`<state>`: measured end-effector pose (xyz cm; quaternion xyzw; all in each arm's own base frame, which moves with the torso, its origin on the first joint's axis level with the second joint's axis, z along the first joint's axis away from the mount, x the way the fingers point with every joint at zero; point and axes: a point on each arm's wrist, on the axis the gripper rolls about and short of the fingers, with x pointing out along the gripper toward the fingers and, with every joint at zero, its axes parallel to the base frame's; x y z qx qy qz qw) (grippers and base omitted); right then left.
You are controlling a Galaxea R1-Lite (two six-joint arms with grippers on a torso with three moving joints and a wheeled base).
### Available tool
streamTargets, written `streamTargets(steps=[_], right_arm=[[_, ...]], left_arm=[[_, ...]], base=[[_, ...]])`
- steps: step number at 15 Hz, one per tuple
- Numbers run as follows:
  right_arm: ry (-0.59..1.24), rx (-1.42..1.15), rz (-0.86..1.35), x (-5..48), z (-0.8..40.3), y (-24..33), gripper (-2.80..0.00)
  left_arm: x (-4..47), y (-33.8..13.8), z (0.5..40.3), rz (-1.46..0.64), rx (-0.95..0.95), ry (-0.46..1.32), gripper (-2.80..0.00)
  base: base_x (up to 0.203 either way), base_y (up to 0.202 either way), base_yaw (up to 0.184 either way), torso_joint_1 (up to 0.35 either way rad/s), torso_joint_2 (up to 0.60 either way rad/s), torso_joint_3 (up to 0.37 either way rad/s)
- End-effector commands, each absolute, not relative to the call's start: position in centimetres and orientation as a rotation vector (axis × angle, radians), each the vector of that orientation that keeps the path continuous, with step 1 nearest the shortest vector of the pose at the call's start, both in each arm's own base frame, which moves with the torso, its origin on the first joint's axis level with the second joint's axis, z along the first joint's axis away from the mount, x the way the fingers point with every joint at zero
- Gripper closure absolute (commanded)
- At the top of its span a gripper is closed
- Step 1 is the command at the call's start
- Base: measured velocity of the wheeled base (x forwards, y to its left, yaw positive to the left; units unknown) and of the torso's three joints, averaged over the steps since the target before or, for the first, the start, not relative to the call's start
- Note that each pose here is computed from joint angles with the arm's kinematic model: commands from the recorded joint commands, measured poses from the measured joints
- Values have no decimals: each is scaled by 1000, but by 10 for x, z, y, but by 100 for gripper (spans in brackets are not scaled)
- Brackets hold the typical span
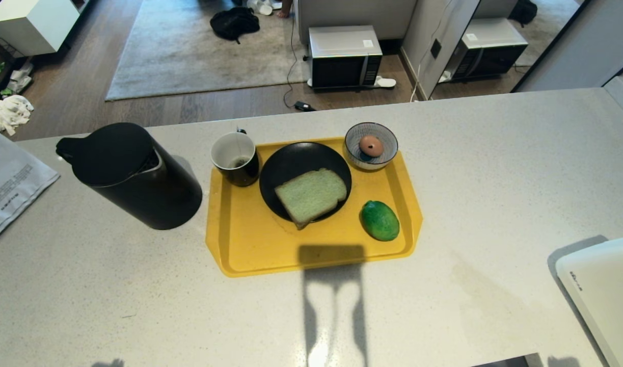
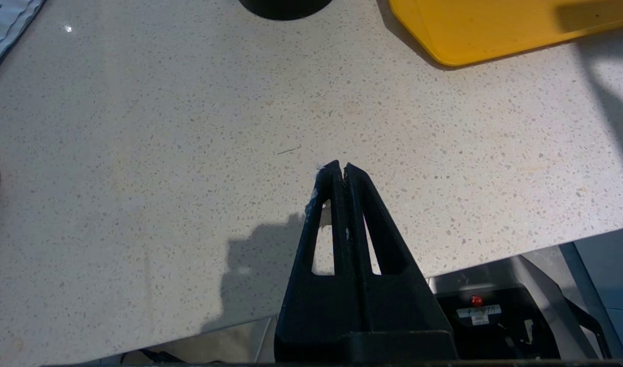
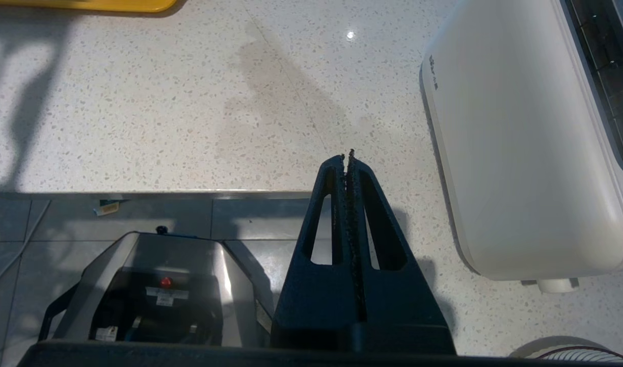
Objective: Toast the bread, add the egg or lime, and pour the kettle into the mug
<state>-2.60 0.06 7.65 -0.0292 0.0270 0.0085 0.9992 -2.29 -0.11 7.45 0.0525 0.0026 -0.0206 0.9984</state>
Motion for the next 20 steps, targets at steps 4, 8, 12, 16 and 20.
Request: streamTargets(steps=[4, 8, 12, 16, 20], right_arm=[[55, -60, 15, -26, 76, 1, 0], [55, -61, 12, -26, 76, 1, 0], [55, -61, 12, -26, 76, 1, 0], [55, -58, 12, -26, 76, 1, 0], [55, -58, 12, -26, 76, 1, 0]], left_arm=[[-23, -1, 75, -42, 106, 5, 0], [-23, -1, 75, -42, 106, 5, 0], [-23, -1, 75, -42, 107, 5, 0], [-23, -1, 75, -42, 107, 5, 0], [-23, -1, 75, -42, 107, 5, 0]], base=[[0, 0, 0, 0, 0, 0], [0, 0, 0, 0, 0, 0], [-1, -5, 55, 0, 0, -1], [-1, -6, 158, 2, 6, 2], [0, 0, 19, 1, 0, 0]])
